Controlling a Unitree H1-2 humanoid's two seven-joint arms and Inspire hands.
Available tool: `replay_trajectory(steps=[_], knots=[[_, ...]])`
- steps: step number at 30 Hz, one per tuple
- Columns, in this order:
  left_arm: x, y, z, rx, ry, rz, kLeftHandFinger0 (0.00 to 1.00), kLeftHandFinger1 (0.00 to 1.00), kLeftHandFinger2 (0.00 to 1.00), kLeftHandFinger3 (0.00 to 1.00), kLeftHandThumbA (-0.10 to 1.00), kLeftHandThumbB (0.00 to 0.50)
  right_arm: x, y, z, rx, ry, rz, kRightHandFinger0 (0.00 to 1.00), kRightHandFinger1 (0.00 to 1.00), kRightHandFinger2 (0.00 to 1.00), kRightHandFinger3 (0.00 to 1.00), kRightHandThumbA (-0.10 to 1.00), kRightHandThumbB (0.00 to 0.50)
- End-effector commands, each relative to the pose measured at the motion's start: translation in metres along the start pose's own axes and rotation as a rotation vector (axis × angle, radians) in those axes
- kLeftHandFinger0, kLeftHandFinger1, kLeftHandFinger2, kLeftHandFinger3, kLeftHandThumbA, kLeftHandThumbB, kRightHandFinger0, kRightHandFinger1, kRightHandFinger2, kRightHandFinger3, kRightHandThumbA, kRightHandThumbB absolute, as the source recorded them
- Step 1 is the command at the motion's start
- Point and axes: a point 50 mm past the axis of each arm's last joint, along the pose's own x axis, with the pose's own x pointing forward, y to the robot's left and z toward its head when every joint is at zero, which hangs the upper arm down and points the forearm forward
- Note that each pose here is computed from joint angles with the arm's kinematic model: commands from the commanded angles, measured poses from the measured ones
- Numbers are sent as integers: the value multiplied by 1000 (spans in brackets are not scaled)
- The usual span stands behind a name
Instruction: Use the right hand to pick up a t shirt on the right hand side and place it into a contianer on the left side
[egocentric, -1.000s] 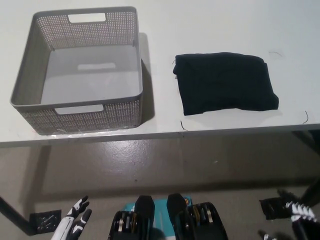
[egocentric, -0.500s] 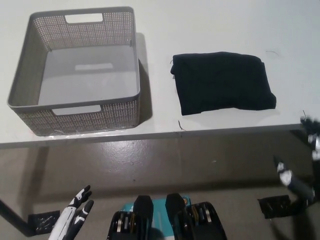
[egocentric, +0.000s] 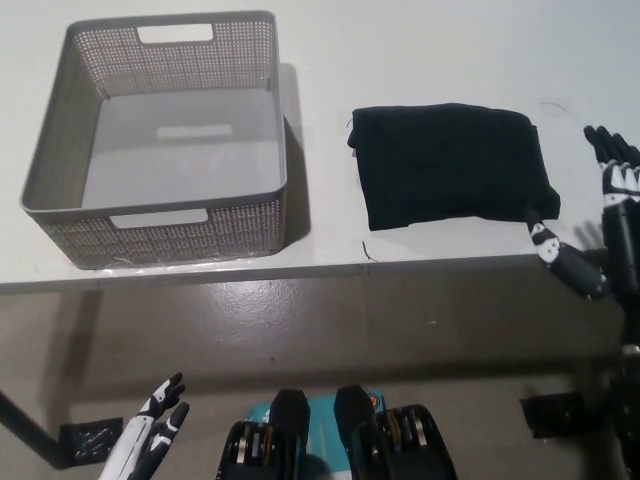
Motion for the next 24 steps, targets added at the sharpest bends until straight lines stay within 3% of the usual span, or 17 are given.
replay_trajectory(steps=[1,6,9,16,19,24], knots=[[3,7,7,20,-50,9,863,968,1000,1000,1000,500,22,0,1,-12,8,-6,1000,1000,1000,1000,739,500],[2,7,8,25,-52,8,863,968,1000,1000,1000,475,36,11,-5,-26,31,23,1000,1000,1000,1000,723,500],[2,7,8,19,-49,12,869,967,1000,1000,1000,487,46,18,-9,-37,47,48,1000,1000,1000,1000,674,500],[2,6,9,13,-58,14,852,948,1000,1000,1000,477,60,42,-15,-25,103,128,1000,1000,1000,1000,766,500],[3,6,10,17,-57,14,848,946,1000,1000,1000,491,60,49,-16,-23,104,135,1000,1000,1000,1000,717,500],[3,7,11,21,-58,12,851,939,1000,1000,1000,494,57,63,-14,-35,123,166,1000,1000,1000,1000,756,500]])
